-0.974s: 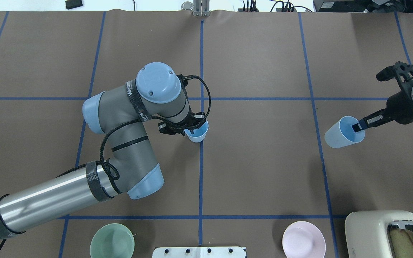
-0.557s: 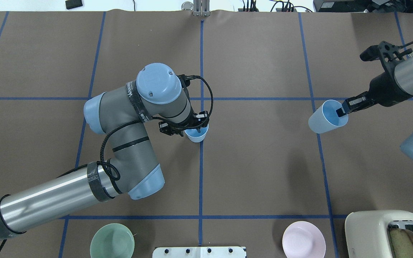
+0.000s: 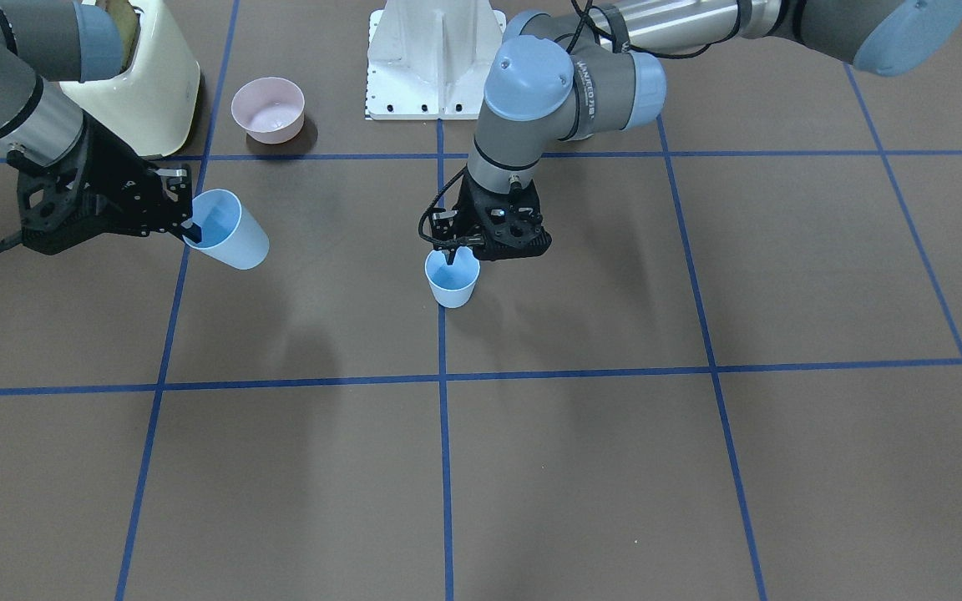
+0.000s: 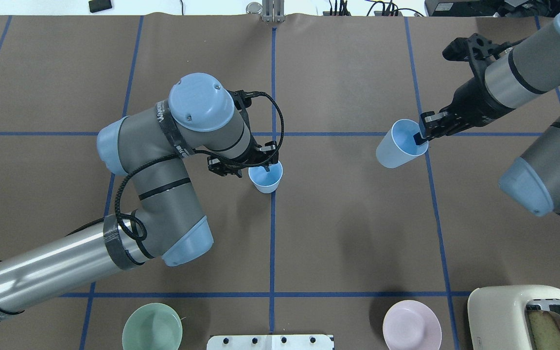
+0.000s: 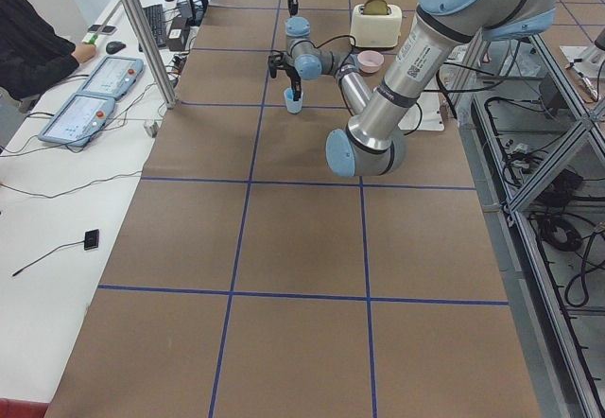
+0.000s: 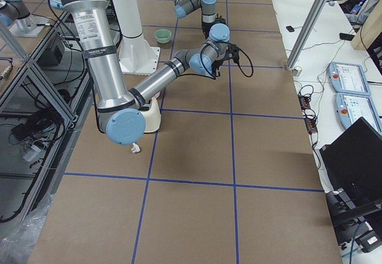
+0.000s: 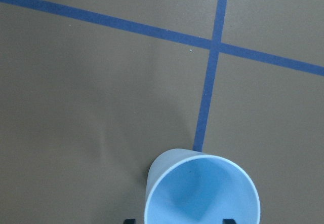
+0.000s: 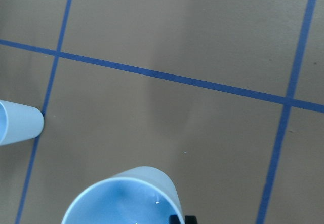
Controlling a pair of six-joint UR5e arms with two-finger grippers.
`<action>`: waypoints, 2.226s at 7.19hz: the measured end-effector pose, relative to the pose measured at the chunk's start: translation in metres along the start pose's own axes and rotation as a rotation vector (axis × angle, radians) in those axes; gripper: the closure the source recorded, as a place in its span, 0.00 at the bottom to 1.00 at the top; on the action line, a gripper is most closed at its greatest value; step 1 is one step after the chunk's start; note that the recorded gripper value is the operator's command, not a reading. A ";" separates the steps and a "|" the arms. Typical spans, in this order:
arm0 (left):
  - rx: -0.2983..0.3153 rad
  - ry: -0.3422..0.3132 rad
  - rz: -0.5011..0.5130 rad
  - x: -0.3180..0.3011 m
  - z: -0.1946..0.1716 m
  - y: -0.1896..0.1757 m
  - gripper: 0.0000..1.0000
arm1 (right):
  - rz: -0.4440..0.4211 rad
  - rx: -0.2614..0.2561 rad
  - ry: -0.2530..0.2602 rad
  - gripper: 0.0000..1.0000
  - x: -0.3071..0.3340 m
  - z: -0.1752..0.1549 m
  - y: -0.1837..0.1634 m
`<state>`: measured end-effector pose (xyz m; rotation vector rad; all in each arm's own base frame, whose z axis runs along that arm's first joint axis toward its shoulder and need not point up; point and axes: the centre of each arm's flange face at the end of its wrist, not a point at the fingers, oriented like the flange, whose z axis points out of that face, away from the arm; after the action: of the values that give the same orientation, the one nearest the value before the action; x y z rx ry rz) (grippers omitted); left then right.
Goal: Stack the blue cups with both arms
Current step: 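Open and withdraw the left gripper while the right carries its cup over, then lower the held cup into the placed cup and open the right gripper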
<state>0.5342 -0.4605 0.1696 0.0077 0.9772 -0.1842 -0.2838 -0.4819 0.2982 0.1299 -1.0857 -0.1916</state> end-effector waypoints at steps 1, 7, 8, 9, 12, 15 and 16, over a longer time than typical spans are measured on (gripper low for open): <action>-0.003 -0.006 0.023 -0.016 -0.019 -0.005 0.32 | 0.000 -0.002 -0.004 1.00 -0.022 0.010 -0.002; 0.000 -0.077 0.168 -0.139 -0.070 -0.072 0.16 | 0.069 0.052 0.050 1.00 -0.167 0.049 -0.038; 0.002 -0.088 0.182 -0.159 -0.075 -0.081 0.13 | 0.076 0.065 0.066 1.00 -0.186 0.054 -0.043; 0.005 -0.098 0.198 -0.174 -0.078 -0.088 0.13 | 0.086 0.077 0.084 1.00 -0.206 0.066 -0.050; 0.011 -0.110 0.215 -0.192 -0.082 -0.094 0.13 | 0.073 0.097 0.135 1.00 -0.240 0.109 -0.042; 0.012 -0.113 0.215 -0.193 -0.081 -0.095 0.13 | 0.049 0.096 0.166 1.00 -0.250 0.137 -0.023; 0.011 -0.114 0.214 -0.194 -0.080 -0.096 0.12 | 0.047 0.095 0.169 1.00 -0.249 0.140 -0.021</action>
<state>0.3471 -0.5180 0.2919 0.1104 0.8550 0.0071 -0.5226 -0.4496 0.1431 0.2014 -0.9289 -0.0850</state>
